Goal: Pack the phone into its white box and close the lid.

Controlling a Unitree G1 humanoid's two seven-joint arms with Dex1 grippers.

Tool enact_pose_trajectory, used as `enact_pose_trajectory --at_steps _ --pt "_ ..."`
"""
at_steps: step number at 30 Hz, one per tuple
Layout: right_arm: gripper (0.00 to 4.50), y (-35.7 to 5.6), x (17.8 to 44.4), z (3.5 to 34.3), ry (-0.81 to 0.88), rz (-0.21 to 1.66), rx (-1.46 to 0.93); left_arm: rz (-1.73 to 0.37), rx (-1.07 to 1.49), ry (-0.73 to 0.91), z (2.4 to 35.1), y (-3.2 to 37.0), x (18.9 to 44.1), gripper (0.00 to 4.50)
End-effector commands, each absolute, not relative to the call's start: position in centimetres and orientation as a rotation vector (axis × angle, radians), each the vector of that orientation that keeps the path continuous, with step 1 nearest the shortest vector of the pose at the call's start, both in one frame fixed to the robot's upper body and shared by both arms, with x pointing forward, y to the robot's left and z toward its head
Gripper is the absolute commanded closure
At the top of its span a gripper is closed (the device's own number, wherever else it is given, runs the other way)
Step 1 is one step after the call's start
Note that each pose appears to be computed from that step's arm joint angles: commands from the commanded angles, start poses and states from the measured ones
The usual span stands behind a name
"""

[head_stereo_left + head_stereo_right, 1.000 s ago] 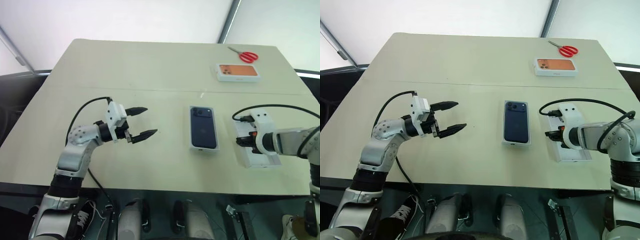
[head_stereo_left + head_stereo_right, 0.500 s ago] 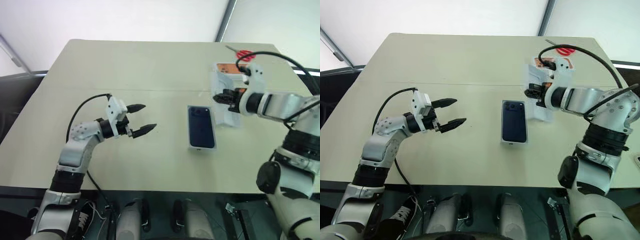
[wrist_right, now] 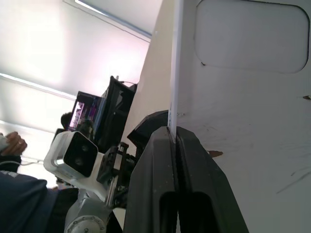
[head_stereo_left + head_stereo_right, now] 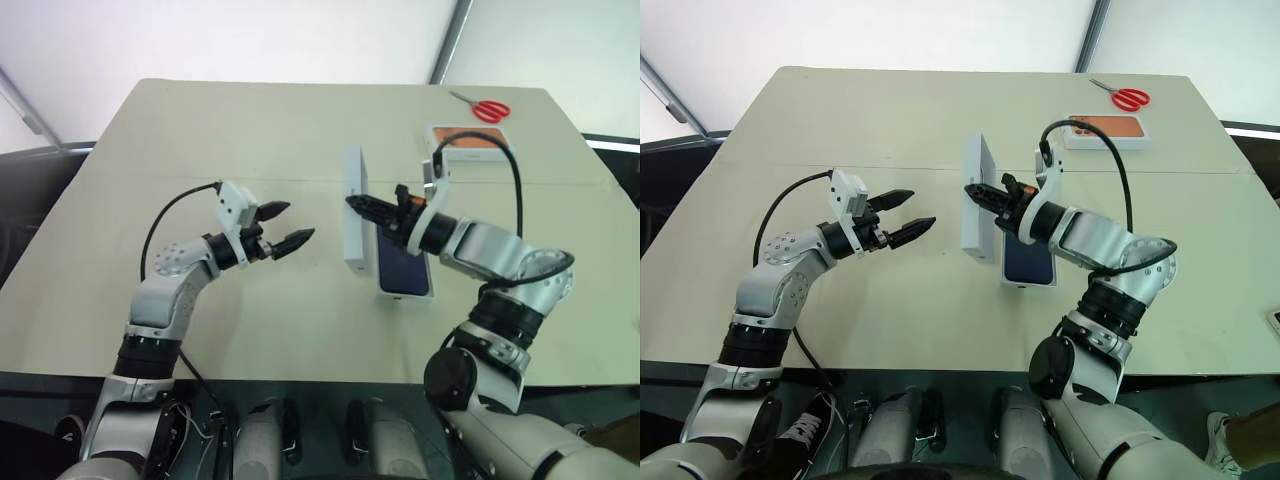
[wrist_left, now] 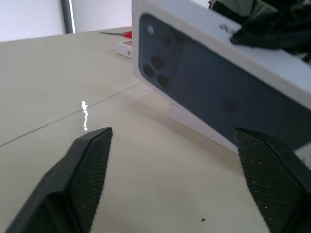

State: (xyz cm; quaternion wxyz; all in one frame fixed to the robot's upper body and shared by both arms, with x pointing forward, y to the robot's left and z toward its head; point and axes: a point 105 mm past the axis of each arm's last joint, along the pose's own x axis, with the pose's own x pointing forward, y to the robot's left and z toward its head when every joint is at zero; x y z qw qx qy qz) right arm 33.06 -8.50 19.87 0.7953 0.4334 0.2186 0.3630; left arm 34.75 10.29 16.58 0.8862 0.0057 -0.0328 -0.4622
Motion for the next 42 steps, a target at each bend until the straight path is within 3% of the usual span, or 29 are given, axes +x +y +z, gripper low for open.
enact_pose_trajectory --at_steps 1,5,13,19,22,26,34,37,40,42 --pt "4.50 -7.7 32.0 20.5 0.460 0.832 0.950 -0.967 0.007 -0.118 18.0 9.8 34.4 2.31" --pt "4.50 -7.6 32.1 19.8 0.518 0.803 1.037 -0.955 -0.014 -0.099 17.3 8.8 34.6 4.28" --pt "4.50 -8.3 32.3 19.2 0.546 0.759 1.063 -0.979 -0.025 -0.063 15.4 5.0 35.2 4.41" --pt "1.51 -9.8 33.1 18.6 0.510 0.682 1.031 -1.026 -0.052 -0.018 12.9 1.6 35.5 4.50" --pt "0.02 -11.5 33.7 19.9 0.421 0.668 0.776 -1.057 -0.074 -0.045 13.7 0.6 35.3 4.50" --pt "0.02 -16.7 35.8 22.9 0.247 0.576 0.465 -1.064 -0.072 -0.044 13.7 -0.2 35.7 4.50" --pt "0.02 -19.9 37.0 22.2 0.164 0.495 0.179 -1.102 -0.032 -0.055 13.2 -2.3 35.8 4.50" --pt "0.91 -19.6 36.8 21.1 0.163 0.497 0.051 -1.121 -0.027 -0.081 14.0 -2.9 36.0 4.50" --pt "2.50 -21.6 37.8 20.8 0.104 0.386 -0.240 -1.114 -0.024 -0.085 14.3 -2.8 36.4 4.50" --pt "3.45 -22.5 38.3 20.9 0.090 0.341 -0.250 -1.106 -0.012 -0.086 14.3 -2.4 36.5 4.50"
